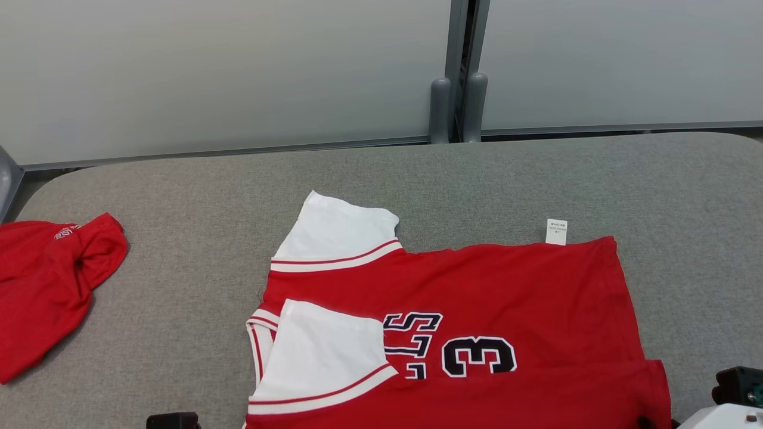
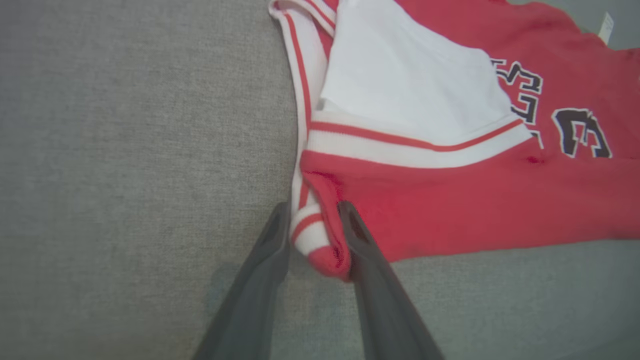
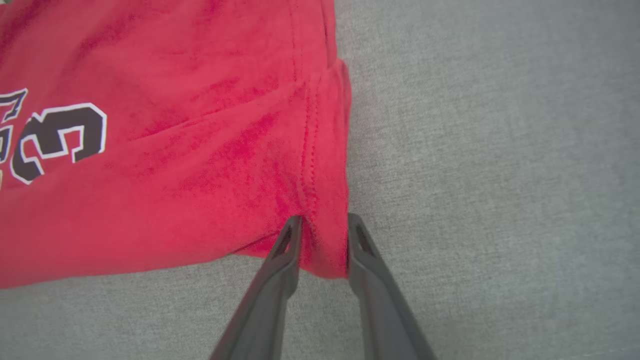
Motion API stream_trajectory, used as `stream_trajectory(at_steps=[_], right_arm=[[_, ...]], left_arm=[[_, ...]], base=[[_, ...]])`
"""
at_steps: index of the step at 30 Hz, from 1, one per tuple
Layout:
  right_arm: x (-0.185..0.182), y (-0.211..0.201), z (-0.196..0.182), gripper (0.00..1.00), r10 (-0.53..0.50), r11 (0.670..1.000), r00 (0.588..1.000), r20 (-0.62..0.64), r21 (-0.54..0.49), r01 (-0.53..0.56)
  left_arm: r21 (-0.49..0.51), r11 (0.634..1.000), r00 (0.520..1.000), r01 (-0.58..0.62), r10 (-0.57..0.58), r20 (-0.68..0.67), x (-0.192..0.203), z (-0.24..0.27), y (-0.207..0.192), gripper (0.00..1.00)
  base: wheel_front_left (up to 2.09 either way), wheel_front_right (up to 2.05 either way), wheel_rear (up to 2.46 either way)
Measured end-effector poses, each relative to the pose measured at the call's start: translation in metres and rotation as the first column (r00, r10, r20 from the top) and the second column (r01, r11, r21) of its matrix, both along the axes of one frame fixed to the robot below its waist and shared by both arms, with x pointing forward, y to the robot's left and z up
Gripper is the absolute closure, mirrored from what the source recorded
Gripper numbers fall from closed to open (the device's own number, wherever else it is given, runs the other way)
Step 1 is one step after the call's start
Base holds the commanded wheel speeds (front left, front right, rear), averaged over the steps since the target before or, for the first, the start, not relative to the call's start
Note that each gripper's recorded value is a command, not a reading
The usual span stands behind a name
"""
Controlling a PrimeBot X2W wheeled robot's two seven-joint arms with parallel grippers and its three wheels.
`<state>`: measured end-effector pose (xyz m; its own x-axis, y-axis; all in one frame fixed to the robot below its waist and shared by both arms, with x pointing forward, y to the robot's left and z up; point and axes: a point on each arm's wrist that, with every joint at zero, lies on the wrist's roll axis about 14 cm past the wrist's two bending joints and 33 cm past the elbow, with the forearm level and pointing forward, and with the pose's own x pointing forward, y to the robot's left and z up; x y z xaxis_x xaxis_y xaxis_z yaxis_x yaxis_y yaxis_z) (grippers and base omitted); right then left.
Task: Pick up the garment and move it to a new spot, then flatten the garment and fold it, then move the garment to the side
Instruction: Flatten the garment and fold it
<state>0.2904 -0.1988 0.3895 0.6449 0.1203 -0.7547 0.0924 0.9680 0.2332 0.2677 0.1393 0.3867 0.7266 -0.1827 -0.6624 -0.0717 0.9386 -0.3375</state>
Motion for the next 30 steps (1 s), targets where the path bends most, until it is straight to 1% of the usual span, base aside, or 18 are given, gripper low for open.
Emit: stream_trajectory(at_steps=[1,3,6,7,9,10,13,15,16,19,23,26,30], right_arm=[[-0.001,0.001,-0.002,0.0,0.005,1.0,1.0,-0.006,-0.001,-0.005],[0.005,0.003,0.002,0.0,0.005,1.0,1.0,0.022,0.002,-0.005],[0.017,0.008,0.012,0.0,0.025,1.0,0.998,0.059,-0.003,-0.024],[0.023,0.007,0.018,0.0,0.031,0.999,0.997,0.077,-0.02,-0.03],[0.041,0.006,0.033,0.0,0.039,0.998,0.991,0.13,-0.046,-0.033],[0.05,0.006,0.04,0.0,0.045,0.998,0.987,0.154,-0.058,-0.037],[0.081,0.009,0.061,0.0,0.051,0.997,0.971,0.233,-0.066,-0.037],[0.103,0.013,0.073,0.0,0.07,0.995,0.958,0.279,-0.089,-0.047],[0.112,0.016,0.075,0.0,0.078,0.995,0.953,0.294,-0.088,-0.054],[0.134,0.028,0.079,0.0,0.11,0.992,0.94,0.322,-0.087,-0.086],[0.159,0.045,0.077,0.0,0.157,0.987,0.927,0.34,-0.083,-0.136],[0.169,0.049,0.069,0.0,0.17,0.985,0.927,0.336,-0.077,-0.153],[0.175,0.04,0.052,0.0,0.156,0.987,0.937,0.311,-0.078,-0.138]], left_arm=[[0.014,1.0,1.0,0.004,-0.003,-0.011,-0.002,-0.003,0.002,0.0],[0.02,1.0,1.0,0.003,-0.003,-0.024,-0.002,-0.005,0.005,0.0],[0.052,0.999,1.0,0.016,-0.016,0.004,0.012,0.004,0.013,0.0],[0.068,0.997,0.999,0.022,-0.024,0.029,0.022,0.01,0.017,0.0],[0.045,0.999,0.996,0.021,-0.024,0.083,0.048,0.027,0.019,0.0],[0.05,0.998,0.994,0.033,-0.038,0.1,0.058,0.032,0.019,0.0],[0.099,0.992,0.986,0.083,-0.096,0.137,0.096,0.044,0.024,0.0],[0.13,0.982,0.97,0.136,-0.159,0.184,0.128,0.056,0.016,0.0],[0.148,0.976,0.965,0.161,-0.187,0.186,0.141,0.058,0.012,0.0],[0.17,0.966,0.954,0.196,-0.228,0.195,0.182,0.063,-0.001,0.0],[0.192,0.952,0.946,0.238,-0.272,0.176,0.23,0.058,-0.018,0.0],[0.195,0.943,0.952,0.268,-0.291,0.1,0.251,0.034,-0.025,0.0],[0.211,0.928,0.948,0.308,-0.318,0.018,0.273,0.004,-0.033,0.0]], base=[[0.0,0.0,0.0],[0.0,0.0,0.0],[0.0,0.0,0.0],[0.0,0.0,0.0],[0.0,0.0,0.0],[0.0,0.0,0.0],[0.0,0.0,0.0],[0.0,0.0,0.0],[0.0,0.0,0.0],[0.0,0.0,0.0],[0.0,0.0,0.0],[0.0,0.0,0.0],[0.0,0.0,0.0]])
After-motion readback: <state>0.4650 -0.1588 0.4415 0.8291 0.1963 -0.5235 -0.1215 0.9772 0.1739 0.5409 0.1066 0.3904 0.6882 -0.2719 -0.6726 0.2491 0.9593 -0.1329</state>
